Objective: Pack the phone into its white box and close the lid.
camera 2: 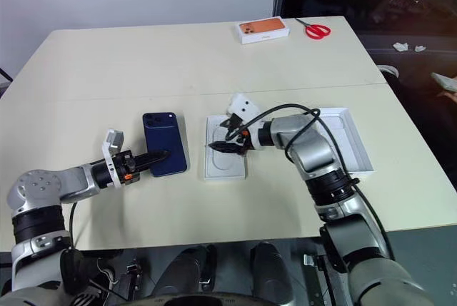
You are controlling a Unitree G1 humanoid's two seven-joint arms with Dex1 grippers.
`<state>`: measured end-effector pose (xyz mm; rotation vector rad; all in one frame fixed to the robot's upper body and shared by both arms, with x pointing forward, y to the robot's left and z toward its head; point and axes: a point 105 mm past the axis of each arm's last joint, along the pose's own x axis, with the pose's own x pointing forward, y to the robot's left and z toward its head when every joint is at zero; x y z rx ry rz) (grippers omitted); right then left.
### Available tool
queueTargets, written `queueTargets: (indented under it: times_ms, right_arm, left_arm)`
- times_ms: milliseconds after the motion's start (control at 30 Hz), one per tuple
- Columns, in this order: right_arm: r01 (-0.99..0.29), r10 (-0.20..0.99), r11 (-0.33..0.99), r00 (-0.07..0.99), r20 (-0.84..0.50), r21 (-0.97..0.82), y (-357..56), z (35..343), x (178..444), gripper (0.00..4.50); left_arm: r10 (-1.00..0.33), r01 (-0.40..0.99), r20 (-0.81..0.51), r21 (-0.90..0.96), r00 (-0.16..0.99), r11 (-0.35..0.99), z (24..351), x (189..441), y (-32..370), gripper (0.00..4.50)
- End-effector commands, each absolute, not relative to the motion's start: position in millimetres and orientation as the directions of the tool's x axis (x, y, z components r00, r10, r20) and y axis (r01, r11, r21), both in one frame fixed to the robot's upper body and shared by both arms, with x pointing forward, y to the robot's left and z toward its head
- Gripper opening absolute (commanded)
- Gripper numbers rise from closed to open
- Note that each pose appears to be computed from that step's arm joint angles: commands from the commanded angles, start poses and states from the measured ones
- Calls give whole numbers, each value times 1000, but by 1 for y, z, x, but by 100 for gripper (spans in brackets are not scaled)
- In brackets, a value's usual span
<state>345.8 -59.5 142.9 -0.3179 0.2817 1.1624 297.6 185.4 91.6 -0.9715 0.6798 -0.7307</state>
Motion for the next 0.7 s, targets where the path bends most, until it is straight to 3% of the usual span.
queueTargets:
  times_ms: [33, 167, 267, 367, 433, 533, 700]
  right_arm:
    - [-922, 849, 356, 388, -358, -153, -81, 153, 346, 382]
    - [-904, 816, 388, 427, -390, -179, -104, 151, 349, 382]
    - [-883, 776, 418, 469, -423, -212, -122, 146, 355, 255]
    - [-863, 720, 434, 505, -476, -259, -143, 137, 360, 89]
    - [-855, 688, 435, 517, -509, -281, -153, 130, 362, 3]
    - [-870, 642, 373, 492, -587, -322, -159, 108, 356, 3]
    - [-902, 681, 309, 431, -592, -301, -141, 98, 345, 3]
  left_arm:
    - [-823, 310, -118, -889, 555, 336, 108, 294, 183, 0]
    - [-832, 321, -112, -888, 544, 329, 110, 294, 180, 0]
    - [-839, 334, -96, -889, 535, 315, 114, 294, 178, 0]
    - [-845, 346, -86, -887, 528, 306, 118, 294, 176, 0]
    - [-848, 353, -81, -885, 524, 303, 119, 294, 175, 0]
    - [-857, 370, -75, -880, 510, 298, 121, 293, 166, 0]
    - [-882, 424, -62, -860, 467, 285, 132, 290, 150, 0]
